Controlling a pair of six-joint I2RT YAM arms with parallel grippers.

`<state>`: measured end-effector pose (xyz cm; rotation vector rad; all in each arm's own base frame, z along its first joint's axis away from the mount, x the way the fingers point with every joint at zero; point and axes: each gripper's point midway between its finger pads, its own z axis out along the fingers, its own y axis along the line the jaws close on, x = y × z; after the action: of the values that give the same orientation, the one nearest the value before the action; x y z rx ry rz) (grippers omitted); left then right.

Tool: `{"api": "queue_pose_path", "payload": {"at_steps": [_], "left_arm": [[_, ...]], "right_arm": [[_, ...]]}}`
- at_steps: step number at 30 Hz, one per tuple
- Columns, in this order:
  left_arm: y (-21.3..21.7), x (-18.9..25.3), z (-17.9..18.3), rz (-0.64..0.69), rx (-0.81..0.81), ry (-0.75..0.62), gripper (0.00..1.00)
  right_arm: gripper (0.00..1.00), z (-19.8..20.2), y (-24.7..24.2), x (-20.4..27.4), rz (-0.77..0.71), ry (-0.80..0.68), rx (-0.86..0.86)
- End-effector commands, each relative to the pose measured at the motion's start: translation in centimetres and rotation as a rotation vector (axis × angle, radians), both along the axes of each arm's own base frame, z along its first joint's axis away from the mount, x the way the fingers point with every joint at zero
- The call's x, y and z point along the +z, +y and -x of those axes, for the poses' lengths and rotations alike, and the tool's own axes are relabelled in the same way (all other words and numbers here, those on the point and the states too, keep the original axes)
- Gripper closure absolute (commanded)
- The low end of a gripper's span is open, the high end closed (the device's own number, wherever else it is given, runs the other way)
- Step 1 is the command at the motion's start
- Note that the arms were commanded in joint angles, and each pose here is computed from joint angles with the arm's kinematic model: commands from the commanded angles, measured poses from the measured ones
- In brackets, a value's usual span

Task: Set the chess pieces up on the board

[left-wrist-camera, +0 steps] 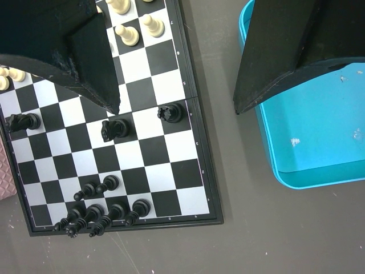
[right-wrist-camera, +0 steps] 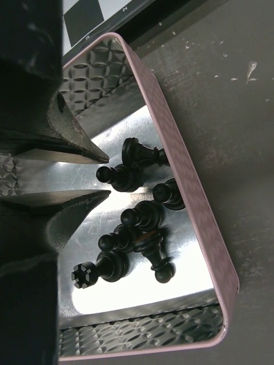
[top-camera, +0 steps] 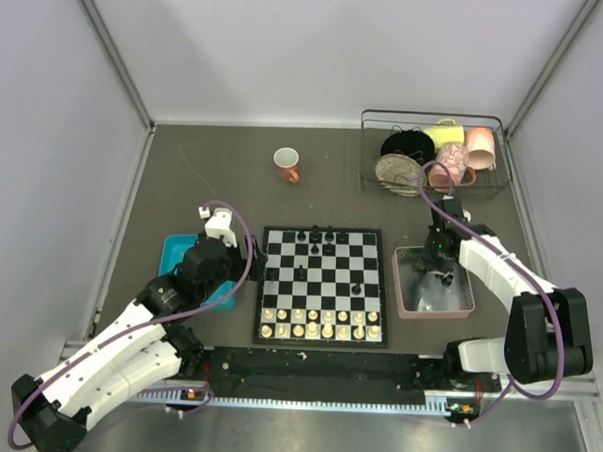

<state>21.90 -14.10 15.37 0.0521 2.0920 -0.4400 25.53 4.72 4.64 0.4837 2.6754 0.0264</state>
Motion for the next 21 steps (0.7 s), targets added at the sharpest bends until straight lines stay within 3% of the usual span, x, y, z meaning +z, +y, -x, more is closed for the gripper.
{"api": "queue_pose_path", "payload": {"at_steps": [1, 15, 21], "left_arm": [[-0.5, 1.6, -0.4, 0.039, -0.013, -0.056, 0.15], [-0.4, 1.6, -0.3, 0.046, -0.01, -0.055, 0.15], [-0.4, 1.7, -0.2, 0.045, -0.013, -0.059, 0.15]], "right_arm": [[0.77, -1.1, -0.9, 0.1, 0.035, -0.032, -0.016], [0.99, -1.4, -1.1, 0.8, 0.039, -0.057, -0.009], [1.0, -1.4, -0.9, 4.5, 0.022, -0.132, -0.003]]}}
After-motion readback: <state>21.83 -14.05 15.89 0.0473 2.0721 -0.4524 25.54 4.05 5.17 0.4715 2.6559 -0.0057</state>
